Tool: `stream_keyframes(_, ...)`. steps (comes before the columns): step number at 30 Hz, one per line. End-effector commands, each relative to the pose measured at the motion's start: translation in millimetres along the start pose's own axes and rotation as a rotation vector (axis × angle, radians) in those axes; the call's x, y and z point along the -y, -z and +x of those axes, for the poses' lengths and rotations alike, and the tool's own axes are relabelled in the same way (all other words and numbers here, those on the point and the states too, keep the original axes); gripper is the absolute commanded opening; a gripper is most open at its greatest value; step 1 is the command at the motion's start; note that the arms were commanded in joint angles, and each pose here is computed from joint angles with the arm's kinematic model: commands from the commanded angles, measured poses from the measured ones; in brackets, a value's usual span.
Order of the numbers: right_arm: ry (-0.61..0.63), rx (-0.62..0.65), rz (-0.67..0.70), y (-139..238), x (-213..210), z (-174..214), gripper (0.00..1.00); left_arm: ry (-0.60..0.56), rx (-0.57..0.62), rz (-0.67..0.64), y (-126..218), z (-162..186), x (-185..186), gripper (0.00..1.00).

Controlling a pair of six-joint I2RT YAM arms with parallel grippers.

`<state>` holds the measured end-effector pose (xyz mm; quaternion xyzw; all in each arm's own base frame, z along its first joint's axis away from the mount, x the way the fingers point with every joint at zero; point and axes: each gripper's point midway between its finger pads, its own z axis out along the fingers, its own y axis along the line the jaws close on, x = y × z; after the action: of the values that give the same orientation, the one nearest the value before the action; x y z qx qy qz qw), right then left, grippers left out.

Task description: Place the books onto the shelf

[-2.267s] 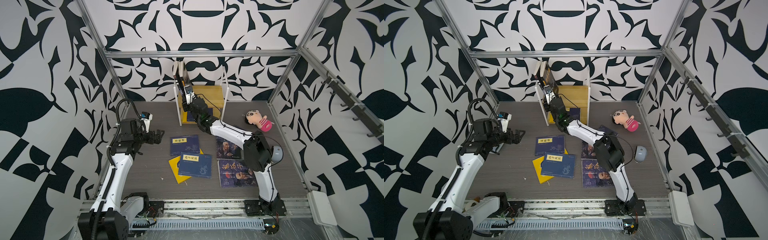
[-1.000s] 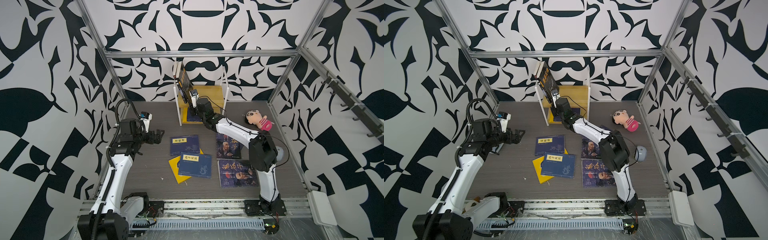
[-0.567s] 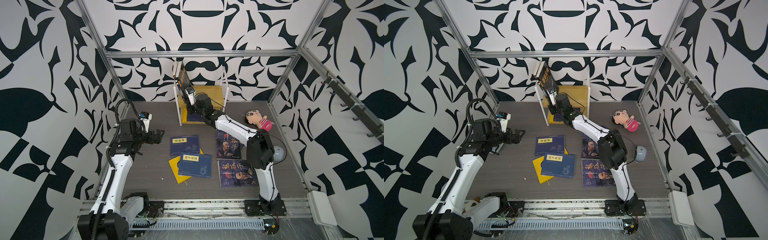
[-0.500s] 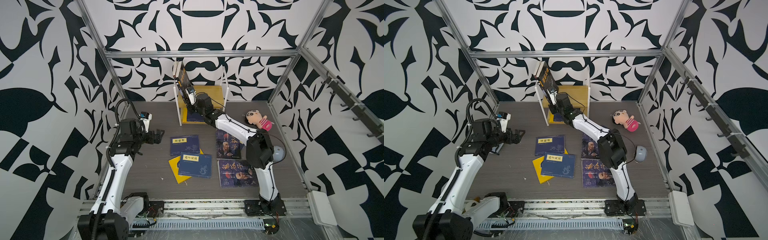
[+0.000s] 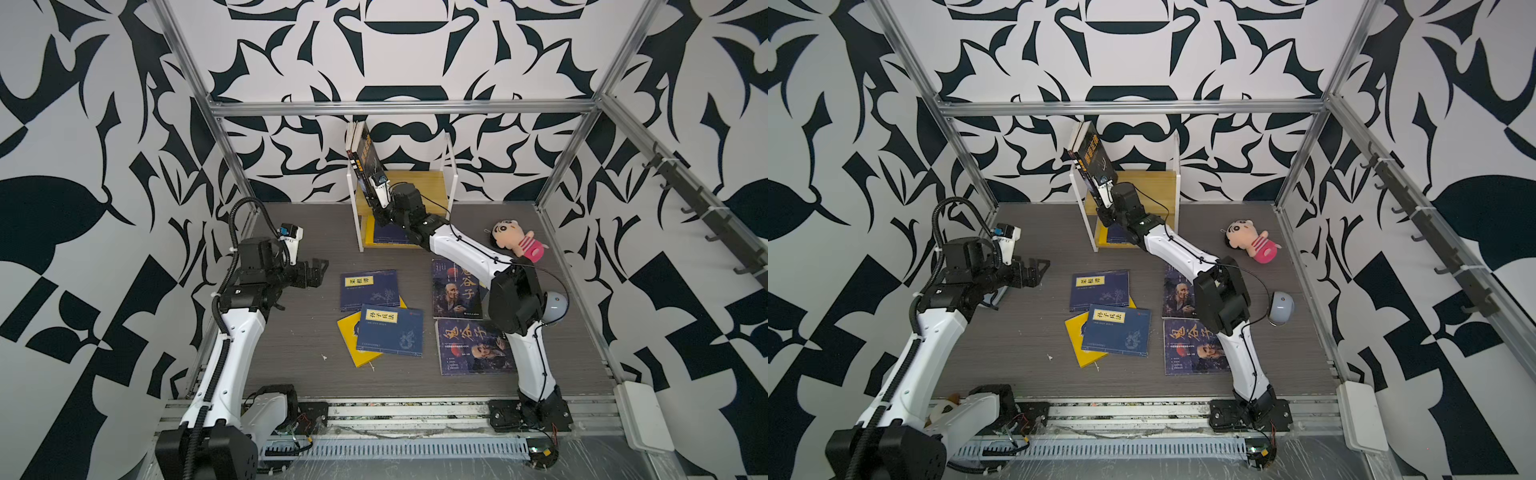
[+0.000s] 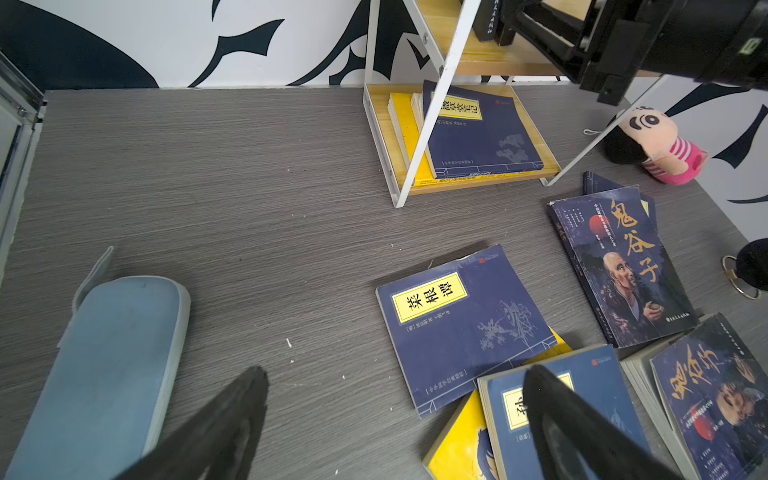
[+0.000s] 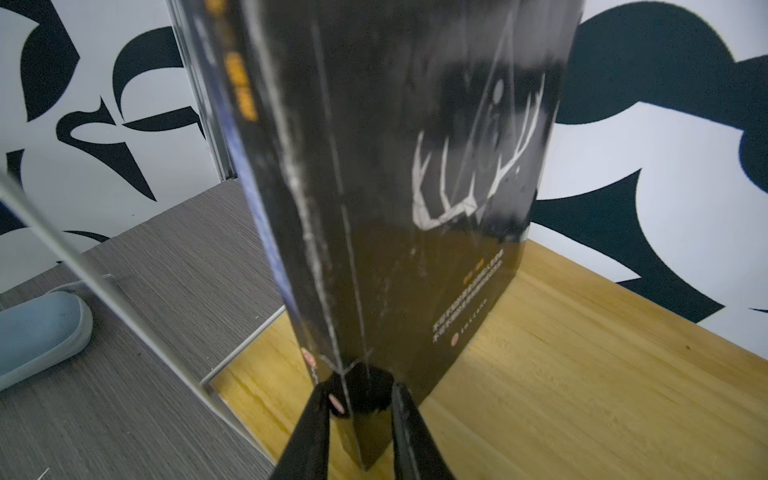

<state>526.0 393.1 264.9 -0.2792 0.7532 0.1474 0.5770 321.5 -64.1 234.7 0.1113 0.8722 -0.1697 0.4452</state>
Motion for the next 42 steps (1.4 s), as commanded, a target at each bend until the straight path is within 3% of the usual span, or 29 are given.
stream_keyframes(1,0.010,0.082,0.000,10,3,-37,0.25,0.005,0.003,0.016,2,1,3,1.00)
stream_keyframes(8,-0.035,0.077,0.016,45,7,-41,0.35,0.010,0.000,0.021,2,1,4,0.99)
stream_keyframes(17,-0.203,0.028,0.044,125,13,-3,0.45,0.030,-0.025,0.109,1,1,20,1.00)
stream_keyframes(25,-0.447,-0.090,0.047,195,3,65,0.59,0.042,-0.115,0.208,-2,9,43,0.99)
stream_keyframes(29,-0.511,-0.180,0.051,220,-10,102,0.63,0.062,-0.166,0.247,0,9,55,0.99)
stream_keyframes(35,-0.597,-0.292,0.053,245,-36,156,0.64,0.198,-0.308,0.343,-10,40,78,1.00)
stream_keyframes(42,-0.757,-0.454,0.044,267,-60,208,0.63,0.215,-0.475,0.428,-26,83,110,0.97)
